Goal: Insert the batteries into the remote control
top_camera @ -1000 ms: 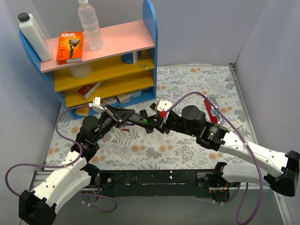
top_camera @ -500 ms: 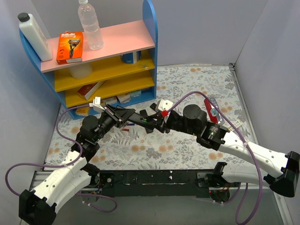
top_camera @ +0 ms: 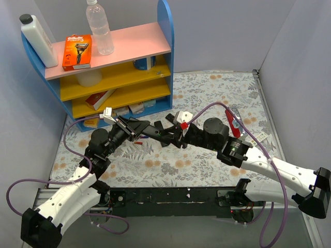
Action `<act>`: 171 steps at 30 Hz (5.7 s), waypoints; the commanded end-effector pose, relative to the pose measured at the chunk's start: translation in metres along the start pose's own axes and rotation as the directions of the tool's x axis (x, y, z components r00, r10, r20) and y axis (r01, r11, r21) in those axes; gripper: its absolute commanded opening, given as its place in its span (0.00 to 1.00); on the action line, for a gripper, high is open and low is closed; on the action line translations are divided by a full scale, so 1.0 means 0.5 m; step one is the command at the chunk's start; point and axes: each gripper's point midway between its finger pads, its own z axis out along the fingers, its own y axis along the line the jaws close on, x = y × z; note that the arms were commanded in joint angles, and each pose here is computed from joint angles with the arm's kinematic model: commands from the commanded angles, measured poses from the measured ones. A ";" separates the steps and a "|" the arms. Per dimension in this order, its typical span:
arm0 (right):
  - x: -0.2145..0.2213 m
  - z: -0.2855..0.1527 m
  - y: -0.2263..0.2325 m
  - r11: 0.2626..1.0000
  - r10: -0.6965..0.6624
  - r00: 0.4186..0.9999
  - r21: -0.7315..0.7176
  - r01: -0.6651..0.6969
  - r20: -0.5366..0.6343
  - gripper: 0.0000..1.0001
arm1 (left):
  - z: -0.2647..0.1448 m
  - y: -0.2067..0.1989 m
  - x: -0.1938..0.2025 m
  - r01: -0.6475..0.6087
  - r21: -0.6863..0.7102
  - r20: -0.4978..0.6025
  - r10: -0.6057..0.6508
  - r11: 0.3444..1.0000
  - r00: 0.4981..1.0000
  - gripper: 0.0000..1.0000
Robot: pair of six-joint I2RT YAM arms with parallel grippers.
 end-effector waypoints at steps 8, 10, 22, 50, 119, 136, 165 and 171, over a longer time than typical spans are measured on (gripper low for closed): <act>0.022 -0.011 -0.015 0.999 0.008 1.000 0.032 -0.008 0.001 0.13 | -0.004 -0.056 -0.006 0.071 0.104 0.001 -0.072 0.992 0.997 0.00; 0.026 -0.010 -0.015 1.000 0.008 1.000 0.029 -0.008 -0.004 0.13 | -0.004 -0.058 -0.006 0.072 0.109 0.000 -0.072 0.991 0.997 0.00; 0.040 0.007 0.001 1.000 0.010 0.999 -0.028 -0.011 -0.035 0.24 | -0.004 -0.058 -0.003 0.066 0.113 -0.008 -0.066 0.991 0.998 0.00; -0.064 -0.007 -0.020 0.996 0.088 0.996 0.024 -0.088 0.022 0.86 | 0.007 -0.023 0.008 0.015 0.069 -0.030 -0.013 0.997 0.999 0.00; 0.010 0.028 0.011 0.594 0.670 0.658 -0.283 -0.753 -0.345 0.35 | -0.001 -0.135 0.051 -0.180 0.390 -0.119 0.244 0.903 0.963 0.07; 0.105 -0.018 -0.058 0.713 0.655 0.680 -0.028 -0.701 -0.331 0.01 | 0.019 -0.033 -0.014 -0.320 0.025 -0.016 0.321 0.947 0.947 0.98; 0.437 -0.314 -0.522 0.458 0.551 0.706 0.869 0.189 -0.444 0.01 | -0.115 0.181 -0.160 -0.459 -0.606 0.070 0.618 0.649 0.783 0.98; 0.491 -0.283 -0.590 0.454 0.561 0.645 0.844 0.285 -0.519 0.01 | -0.126 0.199 -0.161 -0.484 -0.619 0.049 0.646 0.618 0.762 0.98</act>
